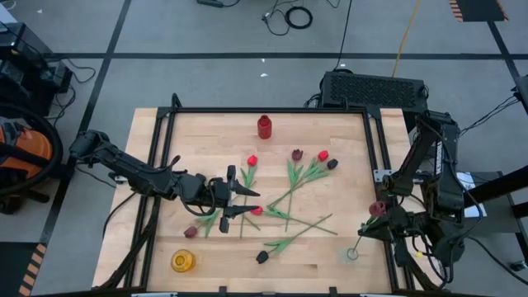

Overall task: Sort flowers into vase by color
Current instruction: Put the middle dark red flower into the transparent vase, then put the top dark red flower into the transparent vase

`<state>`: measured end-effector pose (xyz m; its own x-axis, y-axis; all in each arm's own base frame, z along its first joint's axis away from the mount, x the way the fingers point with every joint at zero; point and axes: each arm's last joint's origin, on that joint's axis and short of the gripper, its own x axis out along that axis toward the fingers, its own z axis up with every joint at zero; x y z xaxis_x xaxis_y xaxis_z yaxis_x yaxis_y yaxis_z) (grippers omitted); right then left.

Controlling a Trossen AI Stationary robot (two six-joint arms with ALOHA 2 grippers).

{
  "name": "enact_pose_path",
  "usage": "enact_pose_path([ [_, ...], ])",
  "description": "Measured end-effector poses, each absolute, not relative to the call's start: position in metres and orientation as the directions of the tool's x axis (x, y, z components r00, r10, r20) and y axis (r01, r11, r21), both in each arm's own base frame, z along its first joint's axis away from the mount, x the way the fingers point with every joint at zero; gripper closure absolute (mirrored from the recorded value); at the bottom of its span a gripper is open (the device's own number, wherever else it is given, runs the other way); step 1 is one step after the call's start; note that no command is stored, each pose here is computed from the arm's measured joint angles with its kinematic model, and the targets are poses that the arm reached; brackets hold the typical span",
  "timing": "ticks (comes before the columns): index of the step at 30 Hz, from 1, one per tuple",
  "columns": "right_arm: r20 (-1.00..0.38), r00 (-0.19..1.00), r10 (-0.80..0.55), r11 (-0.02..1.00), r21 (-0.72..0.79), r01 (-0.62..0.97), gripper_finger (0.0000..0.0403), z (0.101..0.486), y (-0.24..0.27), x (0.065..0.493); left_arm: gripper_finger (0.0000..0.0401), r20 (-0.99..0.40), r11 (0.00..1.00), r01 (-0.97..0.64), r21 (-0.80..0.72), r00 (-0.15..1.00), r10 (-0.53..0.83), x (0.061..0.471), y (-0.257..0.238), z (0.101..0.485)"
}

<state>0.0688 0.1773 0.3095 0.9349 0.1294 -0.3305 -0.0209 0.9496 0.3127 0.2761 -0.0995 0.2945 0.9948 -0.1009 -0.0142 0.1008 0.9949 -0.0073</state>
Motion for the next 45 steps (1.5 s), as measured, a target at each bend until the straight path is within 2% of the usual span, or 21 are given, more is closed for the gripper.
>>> enact_pose_path([
  [12, -0.356, 0.928, 0.107, 0.965, 0.262, -0.011, 0.0398, 0.297, 0.191, 0.072, 0.0233, -0.014, 0.995, 0.101, -0.007, 0.995, -0.102, 0.276, -0.1, 0.295],
  [16, -0.361, 0.927, 0.101, 0.965, 0.264, -0.003, 0.0387, 0.294, 0.194, 0.073, 0.0233, -0.014, 0.995, 0.101, -0.007, 0.995, -0.101, 0.276, -0.1, 0.295],
  [21, -0.377, 0.92, 0.105, 0.952, 0.304, 0.016, 0.0351, 0.292, 0.195, 0.073, 0.0233, -0.014, 0.995, 0.102, -0.007, 0.995, -0.102, 0.276, -0.1, 0.295],
  [27, -0.443, 0.889, 0.121, 0.933, 0.357, 0.05, 0.0283, 0.287, 0.192, 0.071, 0.0233, -0.008, 0.995, 0.102, -0.016, 0.995, -0.102, 0.276, -0.1, 0.295],
  [34, -0.481, 0.867, 0.129, 0.935, 0.35, 0.055, 0.0213, 0.287, 0.186, 0.069, 0.0233, -0.006, 0.995, 0.102, -0.017, 0.995, -0.102, 0.276, -0.1, 0.295],
  [40, -0.516, 0.83, 0.213, 0.89, 0.453, 0.053, 0.019, 0.297, 0.173, 0.064, 0.0233, -0.005, 0.995, 0.102, -0.017, 0.995, -0.102, 0.276, -0.1, 0.295],
  [45, -0.498, 0.841, 0.213, 0.875, 0.481, 0.064, 0.0191, 0.306, 0.158, 0.064, 0.0233, -0.005, 0.996, 0.093, -0.017, 0.996, -0.093, 0.276, -0.099, 0.295],
])
